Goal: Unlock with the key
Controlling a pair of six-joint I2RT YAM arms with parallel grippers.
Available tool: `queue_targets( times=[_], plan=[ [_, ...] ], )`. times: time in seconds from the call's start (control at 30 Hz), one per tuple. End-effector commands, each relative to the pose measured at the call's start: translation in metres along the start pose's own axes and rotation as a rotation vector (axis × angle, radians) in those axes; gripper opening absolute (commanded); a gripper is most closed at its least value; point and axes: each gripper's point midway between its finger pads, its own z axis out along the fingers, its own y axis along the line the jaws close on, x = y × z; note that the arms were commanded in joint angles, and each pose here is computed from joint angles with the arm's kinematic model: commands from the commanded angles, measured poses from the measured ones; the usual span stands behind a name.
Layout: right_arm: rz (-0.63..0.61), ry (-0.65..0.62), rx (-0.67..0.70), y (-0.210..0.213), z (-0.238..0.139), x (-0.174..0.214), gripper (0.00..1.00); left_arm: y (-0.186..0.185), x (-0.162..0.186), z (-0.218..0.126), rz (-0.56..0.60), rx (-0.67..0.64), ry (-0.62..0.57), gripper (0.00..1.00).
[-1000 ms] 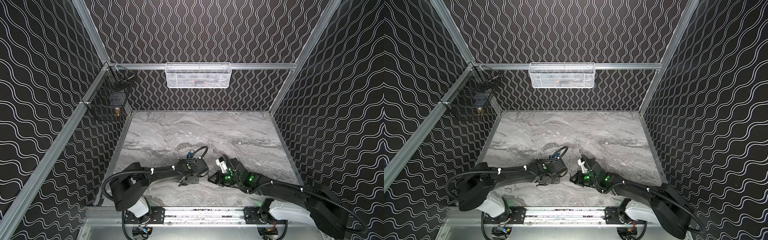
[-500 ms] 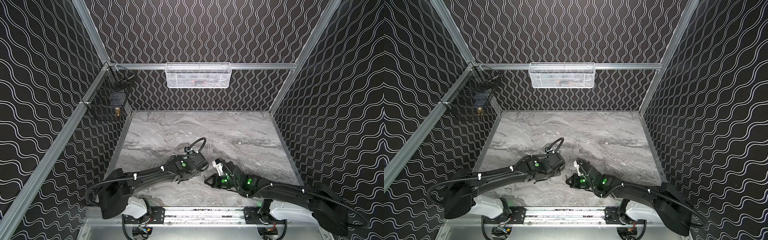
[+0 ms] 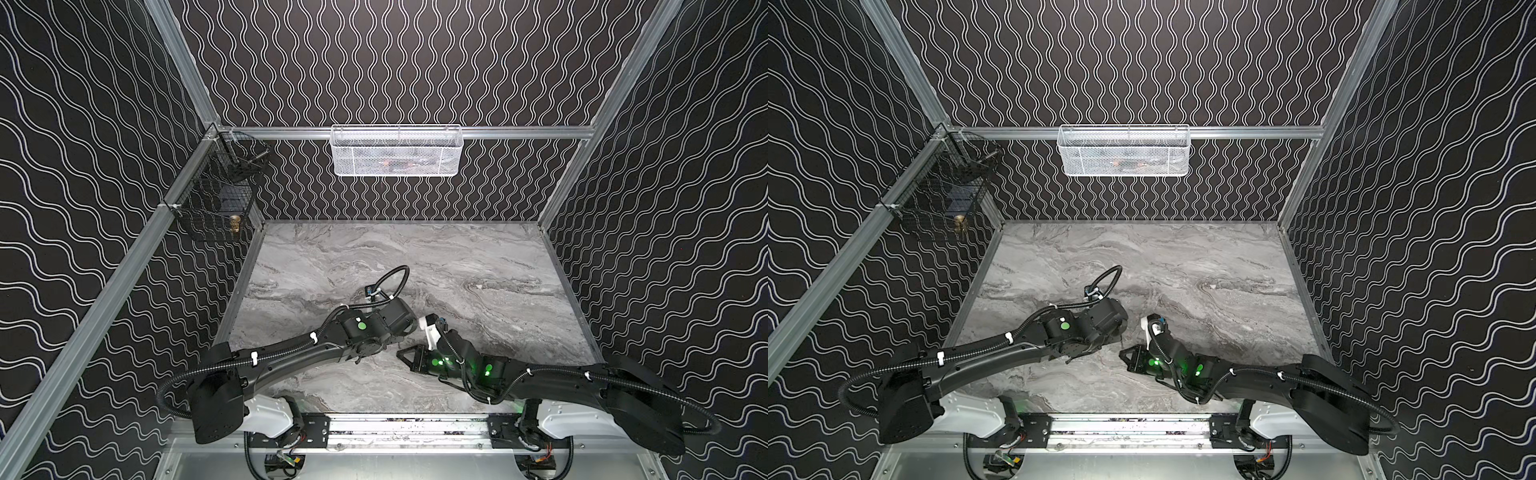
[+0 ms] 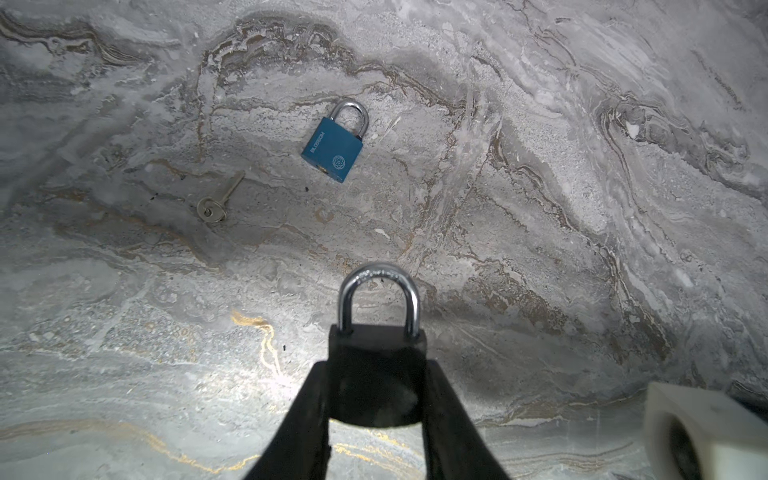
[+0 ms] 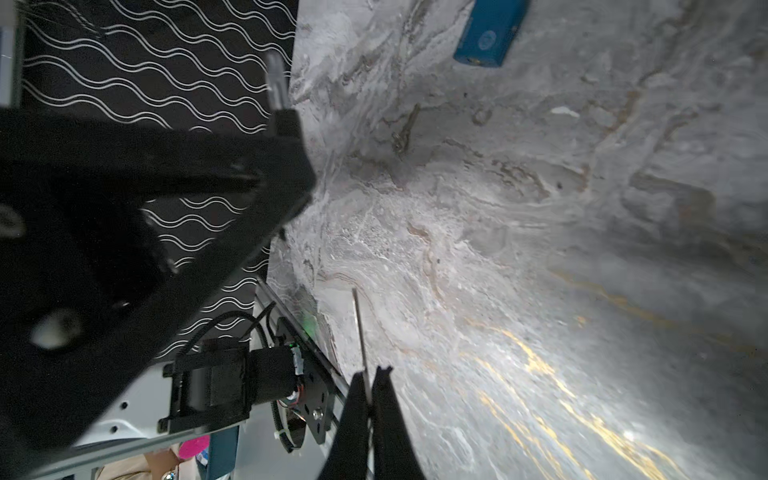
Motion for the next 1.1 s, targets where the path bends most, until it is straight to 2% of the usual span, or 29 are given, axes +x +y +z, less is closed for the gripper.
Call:
queue_targets(
  times=[0.0,0.07,1.07],
  plan=[
    [-0.032,-0.080,-0.104,0.026,0.003,-0.017,0.00,-0.004,-0.003,-0.002,-0.003,0.012,-0.005,0.21],
    [-0.042,-0.092,-0.136,0.032,0.005,-0.019,0.00,-0.005,-0.003,-0.003,0.002,0.011,-0.001,0.21],
    [-0.016,-0.089,-0.138,0.022,0.013,-0.026,0.00,-0.013,-0.001,-0.006,0.042,0.057,0.018,0.18]
  ],
)
